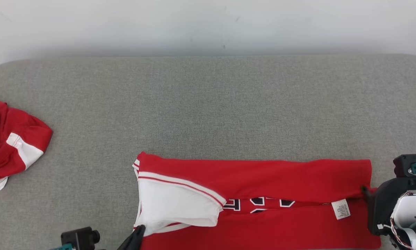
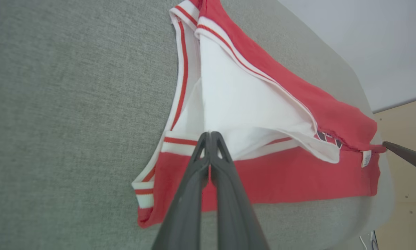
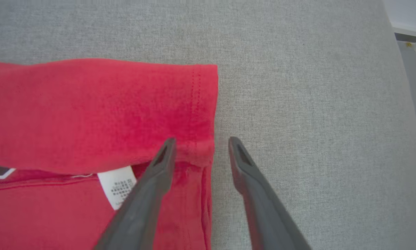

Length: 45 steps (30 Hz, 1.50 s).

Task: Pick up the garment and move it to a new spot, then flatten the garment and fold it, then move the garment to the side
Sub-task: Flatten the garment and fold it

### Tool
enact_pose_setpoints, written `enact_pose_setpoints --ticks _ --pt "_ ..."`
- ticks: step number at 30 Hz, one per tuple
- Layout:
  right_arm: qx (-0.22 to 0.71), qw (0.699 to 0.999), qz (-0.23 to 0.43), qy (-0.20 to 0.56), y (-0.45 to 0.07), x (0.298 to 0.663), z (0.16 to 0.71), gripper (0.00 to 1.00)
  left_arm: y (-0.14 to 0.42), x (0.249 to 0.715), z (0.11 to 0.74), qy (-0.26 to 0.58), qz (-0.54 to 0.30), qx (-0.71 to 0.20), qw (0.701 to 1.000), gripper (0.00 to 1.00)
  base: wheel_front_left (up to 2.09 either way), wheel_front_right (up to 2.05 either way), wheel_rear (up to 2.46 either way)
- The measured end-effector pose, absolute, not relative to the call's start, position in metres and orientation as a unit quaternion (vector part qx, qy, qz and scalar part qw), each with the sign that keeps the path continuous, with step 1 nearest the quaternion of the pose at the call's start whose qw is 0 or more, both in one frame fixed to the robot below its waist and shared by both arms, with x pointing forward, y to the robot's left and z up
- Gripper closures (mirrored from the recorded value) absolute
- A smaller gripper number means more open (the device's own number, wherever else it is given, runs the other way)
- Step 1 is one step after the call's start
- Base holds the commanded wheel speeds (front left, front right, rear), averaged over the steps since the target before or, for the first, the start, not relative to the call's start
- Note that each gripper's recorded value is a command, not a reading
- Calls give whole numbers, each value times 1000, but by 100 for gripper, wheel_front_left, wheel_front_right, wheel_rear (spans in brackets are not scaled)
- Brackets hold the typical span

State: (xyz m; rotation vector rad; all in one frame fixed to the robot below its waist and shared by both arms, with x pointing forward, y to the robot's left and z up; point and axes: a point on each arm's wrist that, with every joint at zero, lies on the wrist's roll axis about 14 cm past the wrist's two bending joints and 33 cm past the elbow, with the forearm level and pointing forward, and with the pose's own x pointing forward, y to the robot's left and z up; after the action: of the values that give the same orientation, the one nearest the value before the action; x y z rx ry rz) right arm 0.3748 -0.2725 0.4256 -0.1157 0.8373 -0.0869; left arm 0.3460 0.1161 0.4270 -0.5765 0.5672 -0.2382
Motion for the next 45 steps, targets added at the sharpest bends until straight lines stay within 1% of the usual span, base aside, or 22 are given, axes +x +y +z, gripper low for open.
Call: enact_pose_setpoints --ticks 1,6,8,12,16,17,23,26,30,34,38,45 --pt "-51 914 -44 401 -272 375 427 0 116 345 425 278 -115 -277 913 0 0 0 0" --pt "-21 926 -55 372 -267 371 435 0 125 343 419 271 -90 -281 916 0 0 0 0" --pt "-2 935 -64 349 -266 365 441 0 136 342 421 251 -72 -280 924 0 0 0 0" --pt "31 949 -74 305 -263 359 453 0 152 351 442 171 -53 -265 948 0 0 0 0" --pt "55 965 -90 239 -270 357 474 0 164 362 471 85 -55 -220 970 0 0 0 0" --pt "55 965 -90 239 -270 357 474 0 164 362 471 85 -55 -220 970 0 0 0 0" --pt "93 983 -84 136 -267 355 497 0 175 372 516 -13 -42 -171 984 0 0 0 0" --pt "100 985 -87 108 -268 351 498 0 180 371 527 -41 -28 -156 987 0 0 0 0" --pt "107 983 -89 121 -266 342 483 0 186 368 535 -65 -15 -142 988 0 0 0 0" --pt "100 977 -93 164 -266 338 463 0 193 367 540 -81 -11 -140 987 0 0 0 0" --pt "83 969 -101 211 -271 345 450 0 197 363 529 -71 -13 -136 988 0 0 0 0" --pt "62 954 -113 272 -277 363 434 0 201 362 518 -58 -11 -125 990 0 0 0 0"
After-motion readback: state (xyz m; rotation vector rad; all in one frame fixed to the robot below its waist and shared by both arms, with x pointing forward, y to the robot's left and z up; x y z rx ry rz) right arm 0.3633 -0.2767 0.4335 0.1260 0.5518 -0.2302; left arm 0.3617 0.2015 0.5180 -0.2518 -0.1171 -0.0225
